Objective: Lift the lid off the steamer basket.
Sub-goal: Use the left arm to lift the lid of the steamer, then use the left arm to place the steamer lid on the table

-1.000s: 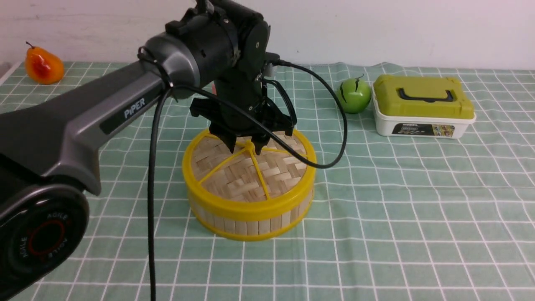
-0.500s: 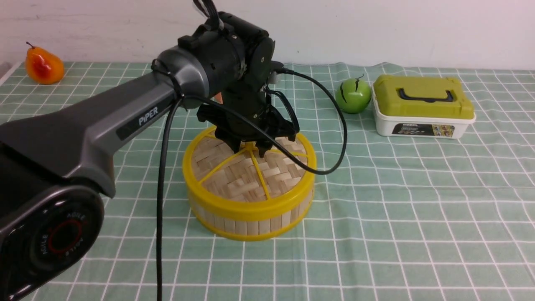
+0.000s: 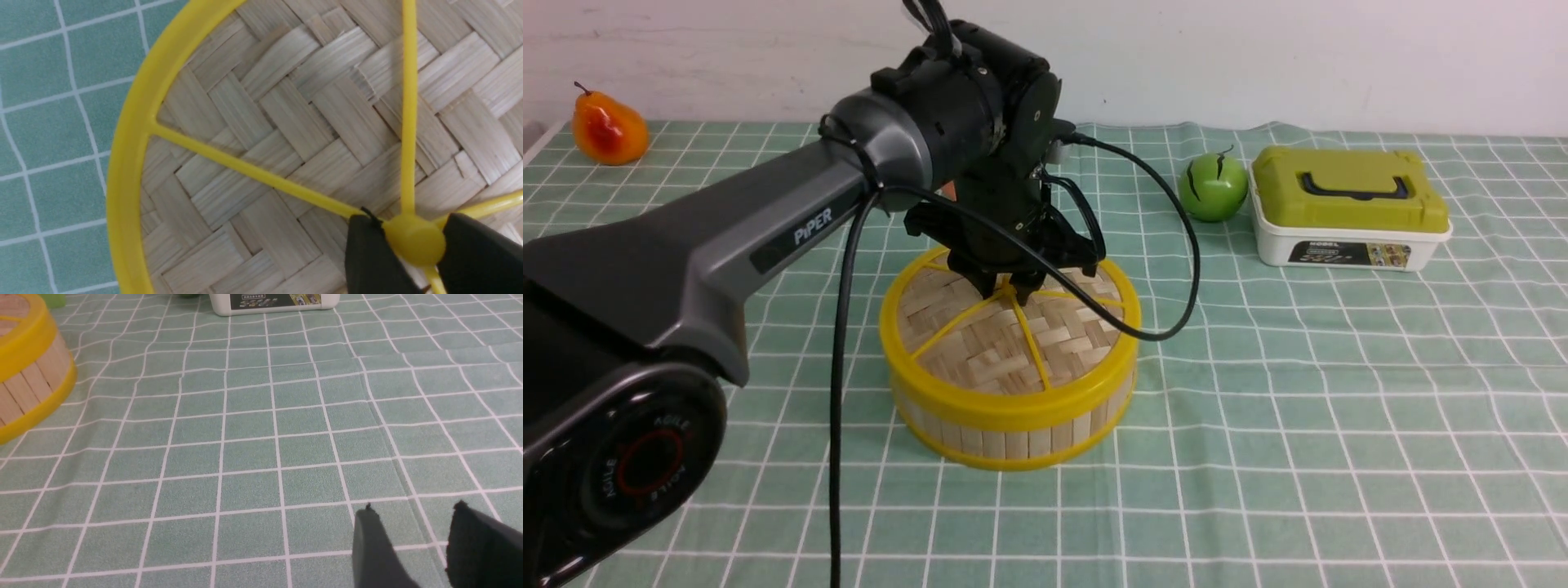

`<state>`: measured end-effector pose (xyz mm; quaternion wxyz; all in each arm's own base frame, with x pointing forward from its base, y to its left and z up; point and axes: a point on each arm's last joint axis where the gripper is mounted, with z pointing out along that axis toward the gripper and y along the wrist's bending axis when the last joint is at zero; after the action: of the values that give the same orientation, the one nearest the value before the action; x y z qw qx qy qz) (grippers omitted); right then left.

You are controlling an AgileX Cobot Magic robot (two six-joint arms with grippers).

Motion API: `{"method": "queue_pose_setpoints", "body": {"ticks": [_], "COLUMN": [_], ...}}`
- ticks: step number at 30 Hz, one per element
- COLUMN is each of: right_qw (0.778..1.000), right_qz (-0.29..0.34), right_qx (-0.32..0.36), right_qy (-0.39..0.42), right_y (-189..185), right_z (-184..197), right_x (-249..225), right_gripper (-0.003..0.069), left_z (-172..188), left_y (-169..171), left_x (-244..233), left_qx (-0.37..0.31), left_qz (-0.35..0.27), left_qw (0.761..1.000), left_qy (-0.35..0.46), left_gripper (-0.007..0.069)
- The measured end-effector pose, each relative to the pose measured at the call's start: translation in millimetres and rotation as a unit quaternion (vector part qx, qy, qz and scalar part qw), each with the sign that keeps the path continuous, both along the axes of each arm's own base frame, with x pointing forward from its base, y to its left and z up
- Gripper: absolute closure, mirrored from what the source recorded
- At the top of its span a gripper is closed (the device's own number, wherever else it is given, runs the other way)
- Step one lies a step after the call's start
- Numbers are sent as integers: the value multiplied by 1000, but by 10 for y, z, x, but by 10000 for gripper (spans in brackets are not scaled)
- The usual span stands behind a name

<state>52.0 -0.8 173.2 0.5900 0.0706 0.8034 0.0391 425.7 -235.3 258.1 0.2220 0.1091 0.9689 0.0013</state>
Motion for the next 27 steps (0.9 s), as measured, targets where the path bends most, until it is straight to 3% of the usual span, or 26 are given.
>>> {"method": "queue_pose_setpoints", "body": {"ticks": [4,16,19,27], "right_qw": [1000,1000,1000,1000], "right_qz": [0,0,0,0], "right_qx": [0,0,0,0], "right_qy": [0,0,0,0], "right_y": [0,0,0,0], "right_z": [0,0,0,0], "right_x": [0,0,0,0], "right_gripper": [417,417,417,417], "left_z": [18,121,274,1318], "left_y": [-3,27,66,422], "left_x": [10,-40,-98,-524], "left_qx": [-2,-3,-5,-9], "left_qz": [-1,1,3,16], "left_qw": [1000,1000,1000,993], "left_qy": [-6,-7,-14,-116], "left_gripper": [513,513,513,513]}}
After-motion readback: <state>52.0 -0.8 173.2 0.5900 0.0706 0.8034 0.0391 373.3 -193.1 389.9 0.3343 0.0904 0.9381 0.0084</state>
